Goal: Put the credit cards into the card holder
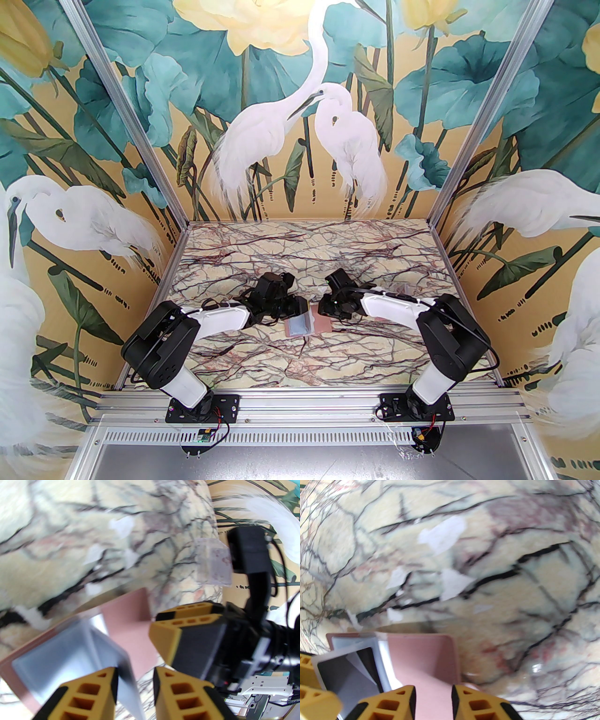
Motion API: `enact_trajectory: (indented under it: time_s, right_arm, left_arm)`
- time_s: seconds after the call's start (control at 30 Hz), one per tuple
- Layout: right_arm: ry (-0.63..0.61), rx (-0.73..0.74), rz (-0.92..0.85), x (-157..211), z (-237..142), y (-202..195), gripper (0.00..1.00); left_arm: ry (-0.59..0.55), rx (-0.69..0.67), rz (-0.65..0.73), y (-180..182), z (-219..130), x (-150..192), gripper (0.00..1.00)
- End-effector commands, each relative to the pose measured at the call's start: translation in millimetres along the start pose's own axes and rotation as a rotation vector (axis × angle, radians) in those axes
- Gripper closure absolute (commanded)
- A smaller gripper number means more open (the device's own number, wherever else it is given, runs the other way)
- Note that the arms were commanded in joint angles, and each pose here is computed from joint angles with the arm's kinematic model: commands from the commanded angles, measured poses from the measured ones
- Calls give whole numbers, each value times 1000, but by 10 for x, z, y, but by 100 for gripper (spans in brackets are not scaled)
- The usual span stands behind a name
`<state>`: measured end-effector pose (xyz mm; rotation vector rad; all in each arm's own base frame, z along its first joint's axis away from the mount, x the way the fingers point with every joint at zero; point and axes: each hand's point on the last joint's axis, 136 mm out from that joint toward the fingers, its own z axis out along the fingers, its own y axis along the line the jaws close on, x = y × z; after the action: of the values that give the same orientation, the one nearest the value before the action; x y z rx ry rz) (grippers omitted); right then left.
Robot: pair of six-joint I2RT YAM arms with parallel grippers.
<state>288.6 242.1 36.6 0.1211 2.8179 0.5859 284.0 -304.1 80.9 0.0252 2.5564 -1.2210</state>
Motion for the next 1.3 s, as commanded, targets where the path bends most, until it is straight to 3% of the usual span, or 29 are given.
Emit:
enact_trajectory:
  time_s: [0.0,0.6,1.0,1.27]
  right_arm:
    - [-22,1,-3,-33,-63,-51,66]
    - [-50,-12,30,-112,-191,-148,66]
    - [-82,-131,-5,-193,-508,162,72]
    - [-31,-167,-78,-150,-502,376,77]
  left_arm:
    - [44,0,31,-45,100,72,66]
    - [80,-21,51,-66,312,154,66]
    - [-16,-119,59,41,-64,149,68]
    - [-71,-179,-12,380,-331,241,65]
